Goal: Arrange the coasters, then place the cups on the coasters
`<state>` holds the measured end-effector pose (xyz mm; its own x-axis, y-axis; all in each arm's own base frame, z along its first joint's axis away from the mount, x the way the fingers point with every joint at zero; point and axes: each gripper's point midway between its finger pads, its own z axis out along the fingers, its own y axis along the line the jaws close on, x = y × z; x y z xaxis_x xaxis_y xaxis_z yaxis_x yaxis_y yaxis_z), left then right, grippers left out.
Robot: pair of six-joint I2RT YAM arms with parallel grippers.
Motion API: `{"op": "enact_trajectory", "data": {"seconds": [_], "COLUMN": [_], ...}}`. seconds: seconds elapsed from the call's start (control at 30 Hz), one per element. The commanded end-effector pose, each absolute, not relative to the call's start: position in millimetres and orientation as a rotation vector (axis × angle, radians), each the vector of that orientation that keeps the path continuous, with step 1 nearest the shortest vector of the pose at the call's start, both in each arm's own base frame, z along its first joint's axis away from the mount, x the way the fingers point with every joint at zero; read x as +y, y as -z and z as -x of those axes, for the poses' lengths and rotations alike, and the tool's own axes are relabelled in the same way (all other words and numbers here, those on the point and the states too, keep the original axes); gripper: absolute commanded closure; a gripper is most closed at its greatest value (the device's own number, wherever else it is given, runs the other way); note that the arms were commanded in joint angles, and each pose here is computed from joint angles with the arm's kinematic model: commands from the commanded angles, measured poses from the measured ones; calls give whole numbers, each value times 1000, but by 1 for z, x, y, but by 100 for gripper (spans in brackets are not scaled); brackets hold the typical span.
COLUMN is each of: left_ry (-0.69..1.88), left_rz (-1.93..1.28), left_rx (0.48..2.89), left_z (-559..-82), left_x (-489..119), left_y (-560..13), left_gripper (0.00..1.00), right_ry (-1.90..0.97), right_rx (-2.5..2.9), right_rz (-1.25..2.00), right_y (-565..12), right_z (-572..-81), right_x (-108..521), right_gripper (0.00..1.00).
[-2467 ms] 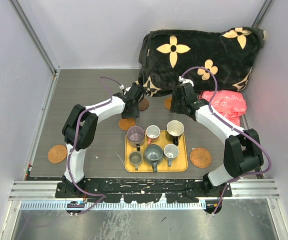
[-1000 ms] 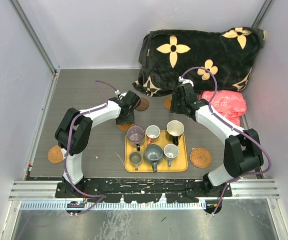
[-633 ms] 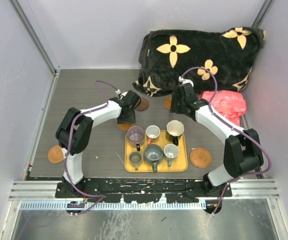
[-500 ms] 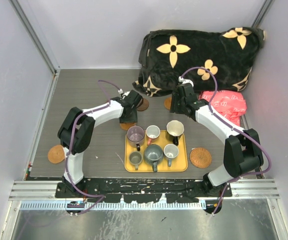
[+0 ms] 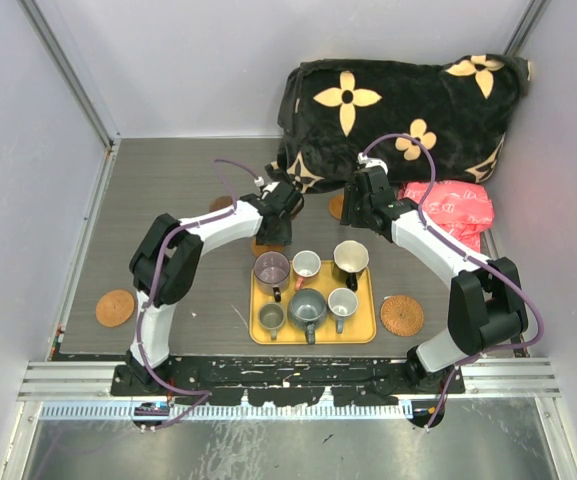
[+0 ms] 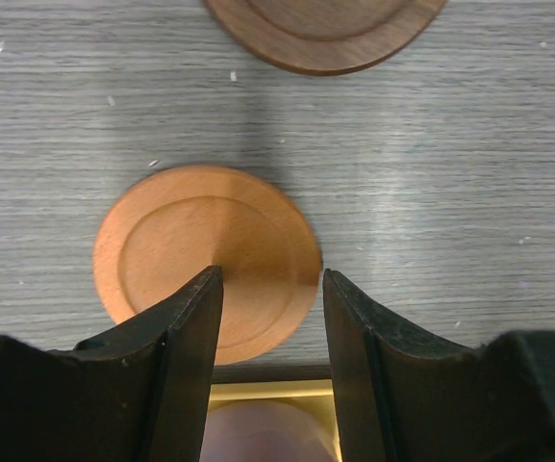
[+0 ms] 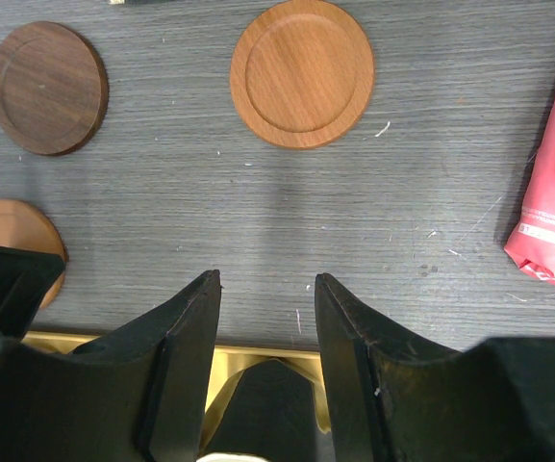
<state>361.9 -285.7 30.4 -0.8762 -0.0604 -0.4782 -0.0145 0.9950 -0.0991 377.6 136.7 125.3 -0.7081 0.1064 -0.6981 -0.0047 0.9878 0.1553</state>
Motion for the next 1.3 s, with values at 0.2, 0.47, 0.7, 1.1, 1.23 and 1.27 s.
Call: {"op": "enact_trajectory", "data": {"seconds": [0.2, 0.47, 0.7, 1.1, 1.23, 1.27], "left_ry": [187, 169, 120, 60, 55, 49], "left_rz": [35, 23, -4, 5, 15, 22], "left_rx": [2740, 2710, 2616, 2565, 2572, 2579], "left_z": [-347, -351, -359, -364, -361, -361], "left_x": [-309, -305, -291, -275, -268, -265], "left_y": [-4, -20, -58, -69, -67, -65], "left_gripper": [53, 52, 51, 51, 50, 50], "right_ry": [-203, -201, -189, -187, -202, -204], "right_rx": [2271, 2263, 2229, 2227, 2240, 2241], "right_rz": [-82, -85, -108, -129, -119, -118], "right_y": [-147, -150, -158, -158, -155, -154], "right_z": [-388, -389, -389, -389, -388, -388], "right_x": [138, 137, 133, 132, 135, 135], "right_gripper": [50, 51, 50, 50, 49, 49]}}
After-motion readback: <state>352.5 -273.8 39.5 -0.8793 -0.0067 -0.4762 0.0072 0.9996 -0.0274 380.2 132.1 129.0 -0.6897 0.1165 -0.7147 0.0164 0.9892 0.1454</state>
